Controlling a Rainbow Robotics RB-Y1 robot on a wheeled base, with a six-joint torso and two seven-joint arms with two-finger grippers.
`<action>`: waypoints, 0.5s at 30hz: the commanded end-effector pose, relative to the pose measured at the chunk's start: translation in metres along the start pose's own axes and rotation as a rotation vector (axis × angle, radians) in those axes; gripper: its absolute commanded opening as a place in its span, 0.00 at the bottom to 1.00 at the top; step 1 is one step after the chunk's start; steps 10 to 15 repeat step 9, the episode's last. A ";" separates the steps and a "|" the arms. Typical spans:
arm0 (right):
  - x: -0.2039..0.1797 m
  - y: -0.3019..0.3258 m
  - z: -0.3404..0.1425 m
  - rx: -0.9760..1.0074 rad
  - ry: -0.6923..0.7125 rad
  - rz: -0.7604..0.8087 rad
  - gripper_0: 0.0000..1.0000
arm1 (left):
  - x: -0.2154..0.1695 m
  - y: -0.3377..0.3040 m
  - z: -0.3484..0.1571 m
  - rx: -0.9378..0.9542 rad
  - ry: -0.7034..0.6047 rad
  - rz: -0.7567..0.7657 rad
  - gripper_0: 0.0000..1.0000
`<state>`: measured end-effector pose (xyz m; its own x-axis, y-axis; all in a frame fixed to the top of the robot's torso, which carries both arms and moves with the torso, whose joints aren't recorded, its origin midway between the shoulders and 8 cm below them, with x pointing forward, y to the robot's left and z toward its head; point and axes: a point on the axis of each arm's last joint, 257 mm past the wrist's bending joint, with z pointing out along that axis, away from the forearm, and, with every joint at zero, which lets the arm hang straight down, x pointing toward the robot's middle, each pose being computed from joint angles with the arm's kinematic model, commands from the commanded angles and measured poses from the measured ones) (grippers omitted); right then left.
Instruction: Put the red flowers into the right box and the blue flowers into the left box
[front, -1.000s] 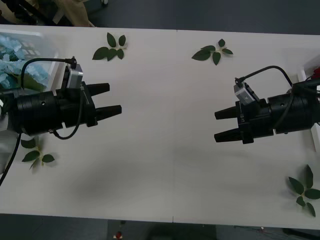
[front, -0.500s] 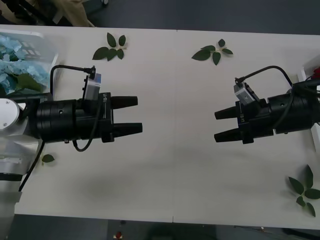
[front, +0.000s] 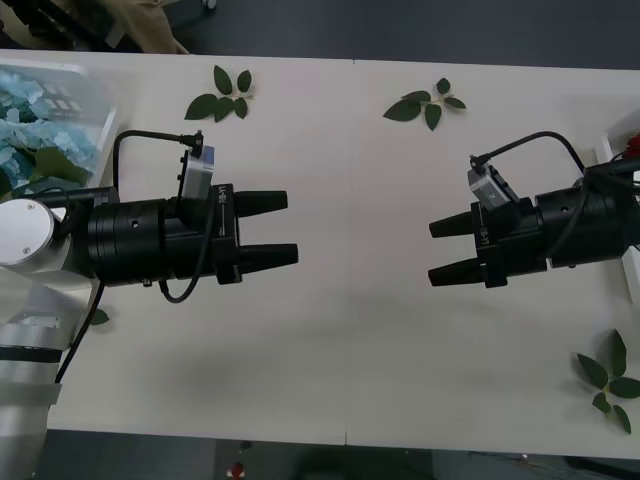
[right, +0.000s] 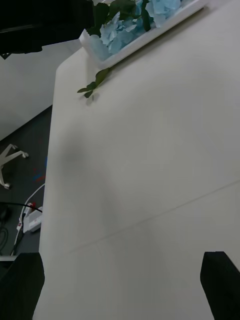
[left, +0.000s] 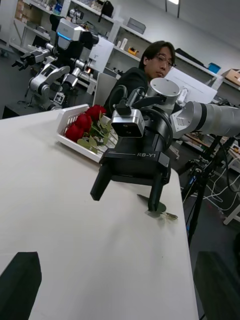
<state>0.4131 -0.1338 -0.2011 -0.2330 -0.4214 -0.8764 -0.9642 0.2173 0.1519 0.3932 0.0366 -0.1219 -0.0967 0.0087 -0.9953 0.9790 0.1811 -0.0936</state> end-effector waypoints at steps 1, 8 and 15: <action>-0.018 0.000 -0.004 0.002 -0.008 -0.048 0.92 | -0.019 -0.002 0.003 0.016 0.003 0.068 0.89; -0.018 0.000 -0.004 0.002 -0.008 -0.048 0.92 | -0.019 -0.002 0.003 0.016 0.003 0.068 0.89; -0.018 0.000 -0.004 0.002 -0.008 -0.048 0.92 | -0.019 -0.002 0.003 0.016 0.003 0.068 0.89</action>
